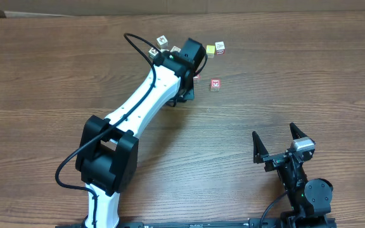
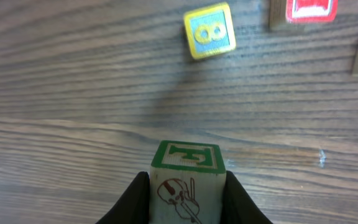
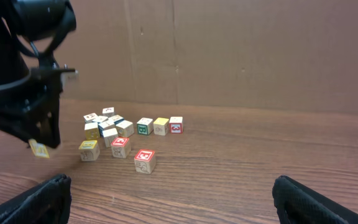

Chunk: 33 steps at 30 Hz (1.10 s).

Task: Form a horizontal line
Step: 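Carry the held block right toward the red block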

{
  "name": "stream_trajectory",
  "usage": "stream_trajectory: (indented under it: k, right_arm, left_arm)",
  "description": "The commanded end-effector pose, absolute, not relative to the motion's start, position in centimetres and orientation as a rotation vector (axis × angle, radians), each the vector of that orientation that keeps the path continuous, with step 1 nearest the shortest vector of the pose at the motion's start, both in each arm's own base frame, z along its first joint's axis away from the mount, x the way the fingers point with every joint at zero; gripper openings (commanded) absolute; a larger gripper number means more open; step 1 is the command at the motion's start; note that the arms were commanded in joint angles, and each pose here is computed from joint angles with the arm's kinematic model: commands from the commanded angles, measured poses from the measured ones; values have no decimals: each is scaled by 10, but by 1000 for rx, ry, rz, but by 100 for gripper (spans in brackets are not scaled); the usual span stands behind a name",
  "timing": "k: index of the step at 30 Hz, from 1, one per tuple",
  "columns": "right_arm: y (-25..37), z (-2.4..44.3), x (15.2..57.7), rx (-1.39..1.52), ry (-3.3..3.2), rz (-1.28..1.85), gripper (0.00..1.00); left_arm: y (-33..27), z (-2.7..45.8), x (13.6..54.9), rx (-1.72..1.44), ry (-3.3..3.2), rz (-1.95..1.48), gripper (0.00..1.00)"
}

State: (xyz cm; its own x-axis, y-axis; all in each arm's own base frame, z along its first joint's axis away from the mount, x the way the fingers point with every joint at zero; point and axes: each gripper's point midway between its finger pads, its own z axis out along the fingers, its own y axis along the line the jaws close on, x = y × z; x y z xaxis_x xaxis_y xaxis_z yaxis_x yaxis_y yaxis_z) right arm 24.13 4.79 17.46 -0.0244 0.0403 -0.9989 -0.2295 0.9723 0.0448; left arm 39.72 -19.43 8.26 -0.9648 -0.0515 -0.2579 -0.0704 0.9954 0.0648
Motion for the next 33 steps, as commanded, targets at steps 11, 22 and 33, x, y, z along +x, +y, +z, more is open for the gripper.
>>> stream_trajectory:
  k: [11,22,33]
  right_arm:
    - [48,172,242,-151,1581,213,100]
    - [48,172,242,-151,1581,213,100]
    - [48,172,242,-151,1581,213,100]
  left_arm:
    - [-200,71,404,-144,2825,35,5]
    - [-200,71,405,-141,2822,33,12]
    - [-199,62,404,-144,2838,51,5]
